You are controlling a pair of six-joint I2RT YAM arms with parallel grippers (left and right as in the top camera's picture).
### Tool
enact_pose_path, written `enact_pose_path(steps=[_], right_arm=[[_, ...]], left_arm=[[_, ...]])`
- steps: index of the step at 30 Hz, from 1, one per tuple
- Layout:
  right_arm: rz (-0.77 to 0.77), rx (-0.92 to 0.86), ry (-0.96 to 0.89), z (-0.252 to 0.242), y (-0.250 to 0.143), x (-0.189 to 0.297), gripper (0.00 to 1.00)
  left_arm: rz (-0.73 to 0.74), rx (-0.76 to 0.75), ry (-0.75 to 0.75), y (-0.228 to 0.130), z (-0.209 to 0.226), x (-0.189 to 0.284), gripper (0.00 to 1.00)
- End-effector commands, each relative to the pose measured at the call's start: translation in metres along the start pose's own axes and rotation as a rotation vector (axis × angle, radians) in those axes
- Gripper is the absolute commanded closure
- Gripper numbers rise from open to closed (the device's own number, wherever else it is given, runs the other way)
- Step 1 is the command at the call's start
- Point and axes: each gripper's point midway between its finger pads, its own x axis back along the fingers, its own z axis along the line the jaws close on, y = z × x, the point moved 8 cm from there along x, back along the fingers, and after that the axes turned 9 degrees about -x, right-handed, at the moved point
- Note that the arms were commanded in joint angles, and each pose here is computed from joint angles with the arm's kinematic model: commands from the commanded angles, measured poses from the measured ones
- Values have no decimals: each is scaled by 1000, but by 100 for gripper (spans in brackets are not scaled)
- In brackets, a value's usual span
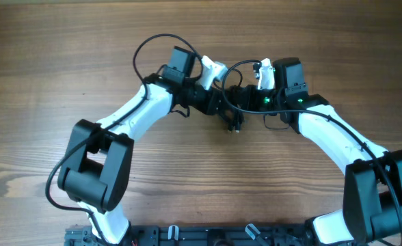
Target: Untangle cables
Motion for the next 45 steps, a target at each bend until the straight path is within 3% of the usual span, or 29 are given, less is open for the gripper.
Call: enact_pose_path(steps=[1, 15, 24, 27, 31, 45], right_arm=[[-10, -4, -27, -3, 0, -1, 96], [-10, -4, -26, -3, 0, -1, 96], [-10, -4, -26, -3, 0, -1, 96], [-10, -4, -26, -3, 0, -1, 95], [-9, -5, -26, -3, 0, -1, 96], [-10, -12, -26, -3, 0, -1, 96]], left_arm=[[22, -75, 76, 0, -1, -3, 70], [9, -92, 146, 3, 6, -4, 69], [2, -98, 147, 5, 7, -4, 75], [-4, -102, 148, 5, 7, -5, 74], [-10, -104, 148, 7, 7, -5, 63], [-2, -100, 146, 4, 10, -10, 63]])
